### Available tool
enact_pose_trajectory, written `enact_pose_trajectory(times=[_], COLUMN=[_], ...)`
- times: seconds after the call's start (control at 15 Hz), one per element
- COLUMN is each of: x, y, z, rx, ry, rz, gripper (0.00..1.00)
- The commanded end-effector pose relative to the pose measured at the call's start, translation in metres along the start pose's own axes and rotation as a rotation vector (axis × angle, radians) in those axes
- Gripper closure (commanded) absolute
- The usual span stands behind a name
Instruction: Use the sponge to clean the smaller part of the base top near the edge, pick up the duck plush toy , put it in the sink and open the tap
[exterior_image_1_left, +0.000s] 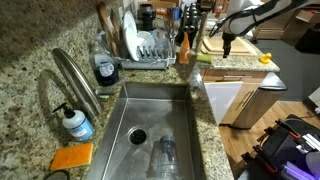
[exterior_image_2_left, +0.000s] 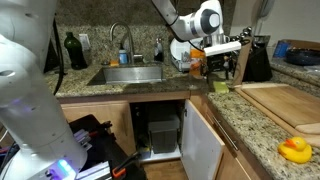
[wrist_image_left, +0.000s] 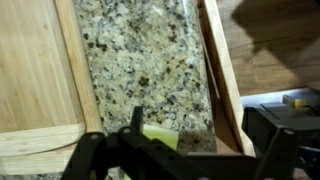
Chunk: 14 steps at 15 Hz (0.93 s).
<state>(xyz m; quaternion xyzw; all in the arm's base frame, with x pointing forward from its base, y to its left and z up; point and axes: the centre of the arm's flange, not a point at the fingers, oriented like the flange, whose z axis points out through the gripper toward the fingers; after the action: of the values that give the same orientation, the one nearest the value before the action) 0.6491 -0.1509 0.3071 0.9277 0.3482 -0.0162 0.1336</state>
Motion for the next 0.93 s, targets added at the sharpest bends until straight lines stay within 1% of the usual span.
enact_pose_trajectory(times=[0.0,0.07,0.13,0.33,0.4,0.47,0.53,0.67,0.73,0.87], x=[0.022,0.028,0.013,0.021,0.019,0.020,0.020,0.022,0.017,0.017], y=[0.027,0.027,0.007,0.015,0.018,0.026,0.031,0.039,0.023,0.023], z=[0.019,0.021,0.012,0.019,0.028,0.038,0.045,0.055,0.041,0.047], rx=[0.133,0.073,0.086,0.078,0.066,0.081,0.065,0.066,0.079,0.082], ry=[0.051,0.054,0.042,0.046,0.038,0.045,0.046,0.049,0.033,0.030], rz=[0.062,0.096,0.058,0.085,0.083,0.091,0.101,0.098,0.098,0.099], gripper=[0.00,0.00,0.00,0.00,0.00,0.00,0.00,0.00,0.00,0.00])
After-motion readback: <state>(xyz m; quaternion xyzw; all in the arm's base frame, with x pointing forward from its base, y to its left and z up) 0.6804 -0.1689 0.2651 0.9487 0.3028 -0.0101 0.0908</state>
